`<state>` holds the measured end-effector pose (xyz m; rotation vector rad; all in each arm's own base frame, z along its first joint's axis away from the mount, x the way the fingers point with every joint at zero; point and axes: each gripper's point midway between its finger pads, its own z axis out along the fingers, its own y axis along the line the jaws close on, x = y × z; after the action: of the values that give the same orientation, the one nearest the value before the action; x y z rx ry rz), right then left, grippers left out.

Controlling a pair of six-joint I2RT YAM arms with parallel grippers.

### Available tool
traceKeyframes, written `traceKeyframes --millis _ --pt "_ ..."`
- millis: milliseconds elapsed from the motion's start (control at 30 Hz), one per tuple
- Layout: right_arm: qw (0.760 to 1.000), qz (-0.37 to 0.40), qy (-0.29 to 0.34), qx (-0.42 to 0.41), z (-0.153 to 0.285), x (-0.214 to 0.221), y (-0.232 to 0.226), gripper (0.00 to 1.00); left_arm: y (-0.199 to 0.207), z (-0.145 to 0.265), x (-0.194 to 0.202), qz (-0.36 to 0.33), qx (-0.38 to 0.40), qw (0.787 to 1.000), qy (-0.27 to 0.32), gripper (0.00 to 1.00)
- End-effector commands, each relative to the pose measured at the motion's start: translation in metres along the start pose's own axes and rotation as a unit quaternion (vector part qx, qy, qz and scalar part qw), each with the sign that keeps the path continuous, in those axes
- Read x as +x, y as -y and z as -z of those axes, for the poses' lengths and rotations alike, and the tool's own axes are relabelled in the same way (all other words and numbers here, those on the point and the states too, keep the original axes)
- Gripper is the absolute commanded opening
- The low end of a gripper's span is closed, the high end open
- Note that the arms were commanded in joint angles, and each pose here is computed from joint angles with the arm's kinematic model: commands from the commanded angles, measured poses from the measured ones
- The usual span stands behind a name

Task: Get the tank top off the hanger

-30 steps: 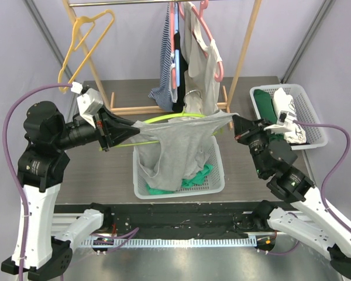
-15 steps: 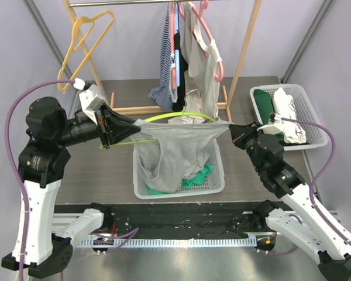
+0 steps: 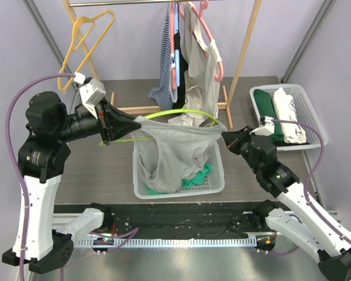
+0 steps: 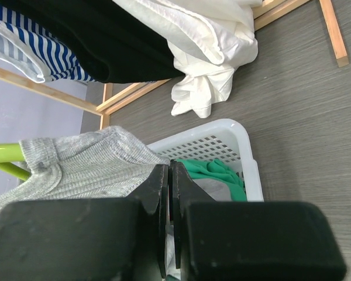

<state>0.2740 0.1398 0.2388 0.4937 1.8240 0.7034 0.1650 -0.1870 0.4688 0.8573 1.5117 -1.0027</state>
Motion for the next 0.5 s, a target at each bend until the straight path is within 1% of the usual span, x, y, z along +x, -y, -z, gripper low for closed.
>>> traceKeyframes --millis 0,200,333,467 --pt "0.988 0.051 -0.010 0.145 0.010 0.014 0.078 0.01 0.039 0.022 -0.064 -0.106 0.018 0.991 0.082 0.00" --pt "0.984 0.057 -0.029 0.168 0.015 0.028 0.096 0.01 0.057 0.031 -0.086 -0.123 0.031 0.987 0.098 0.00" --pt "0.982 0.058 -0.034 0.177 0.015 0.034 0.103 0.01 0.070 0.039 -0.091 -0.132 0.038 0.985 0.101 0.00" --pt "0.979 0.069 -0.036 0.188 0.013 0.035 0.110 0.01 0.090 0.047 -0.096 -0.132 0.064 0.984 0.105 0.00"
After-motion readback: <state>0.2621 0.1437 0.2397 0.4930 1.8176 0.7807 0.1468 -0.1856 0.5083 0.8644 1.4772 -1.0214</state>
